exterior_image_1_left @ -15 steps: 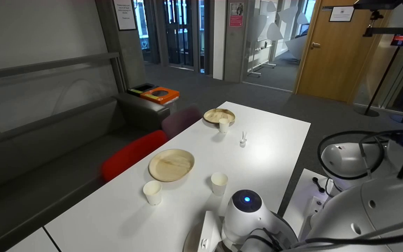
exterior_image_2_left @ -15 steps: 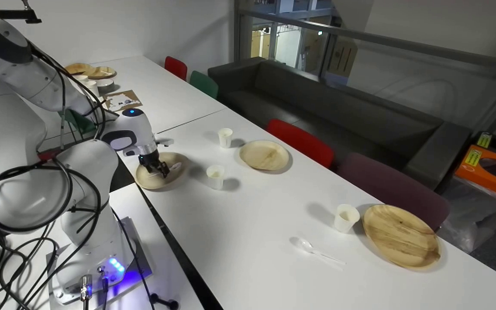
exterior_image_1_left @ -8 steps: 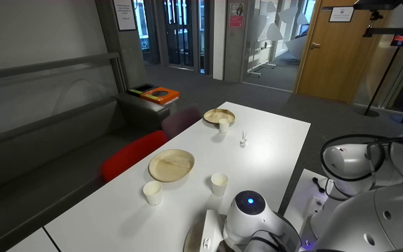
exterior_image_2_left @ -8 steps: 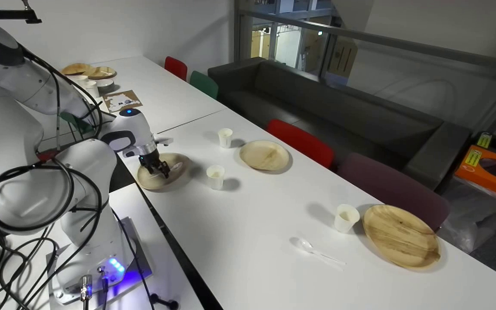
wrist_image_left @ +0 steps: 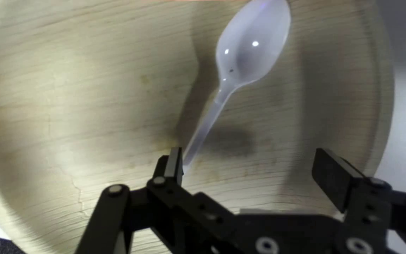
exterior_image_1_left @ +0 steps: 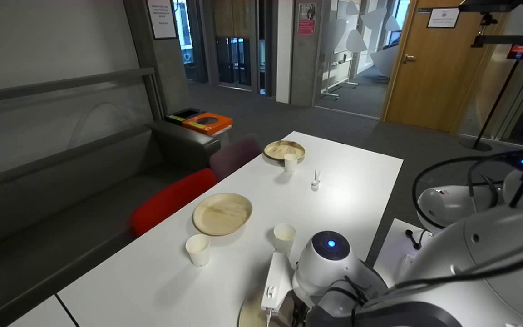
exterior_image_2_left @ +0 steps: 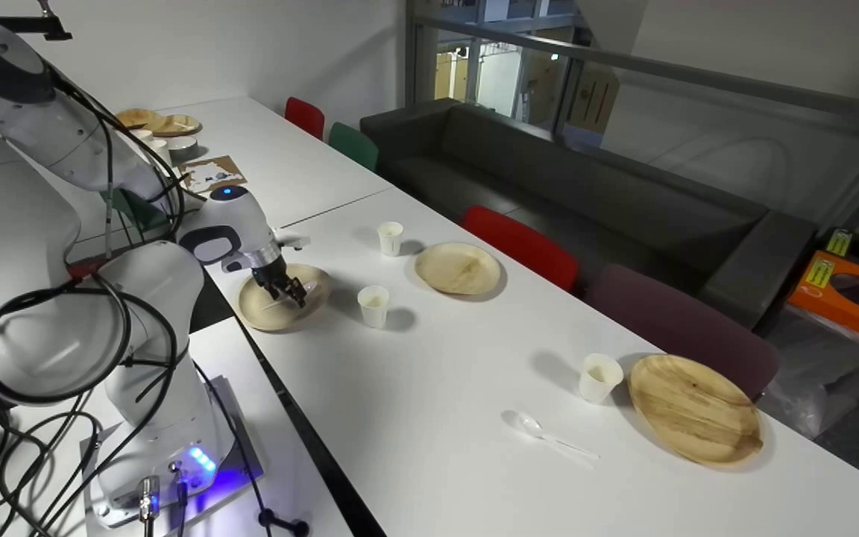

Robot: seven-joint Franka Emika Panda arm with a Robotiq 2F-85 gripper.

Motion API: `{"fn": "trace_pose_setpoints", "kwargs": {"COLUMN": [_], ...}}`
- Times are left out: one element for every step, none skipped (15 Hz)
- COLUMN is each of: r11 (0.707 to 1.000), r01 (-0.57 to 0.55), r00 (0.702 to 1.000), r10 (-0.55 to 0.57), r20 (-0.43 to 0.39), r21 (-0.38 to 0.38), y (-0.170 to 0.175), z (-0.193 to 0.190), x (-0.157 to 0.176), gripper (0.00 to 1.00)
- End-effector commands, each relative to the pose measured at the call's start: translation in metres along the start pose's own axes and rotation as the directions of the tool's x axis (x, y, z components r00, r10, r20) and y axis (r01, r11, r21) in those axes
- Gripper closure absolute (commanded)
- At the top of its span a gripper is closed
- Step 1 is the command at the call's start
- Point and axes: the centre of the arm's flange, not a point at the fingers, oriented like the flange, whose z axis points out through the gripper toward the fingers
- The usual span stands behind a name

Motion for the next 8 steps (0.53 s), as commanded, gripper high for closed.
{"fn": "trace_pose_setpoints", "kwargs": {"r11": [0.998,0.997,0.996,0.994,0.993,0.991,0.99,0.99], "r01": [-0.038,-0.04,-0.037,-0.034,-0.025,-0.025,-0.02,-0.018], "r00": [0.999,0.999,0.999,0.999,0.999,0.997,0.996,0.994], "r10": [0.038,0.041,0.038,0.037,0.03,0.034,0.033,0.033], "r20": [-0.001,0.003,0.014,0.024,0.045,0.07,0.086,0.104], "r21": [-0.055,-0.061,-0.076,-0.1,-0.115,-0.134,-0.141,-0.142], "y": [-0.029,-0.032,-0.035,-0.038,-0.041,-0.045,-0.05,-0.055], "z": [-0.017,-0.019,-0.024,-0.031,-0.039,-0.05,-0.058,-0.067], "x": [0.005,0.006,0.009,0.013,0.017,0.023,0.026,0.029], "gripper": [0.0,0.0,0.0,0.0,0.0,0.0,0.0,0.0]}}
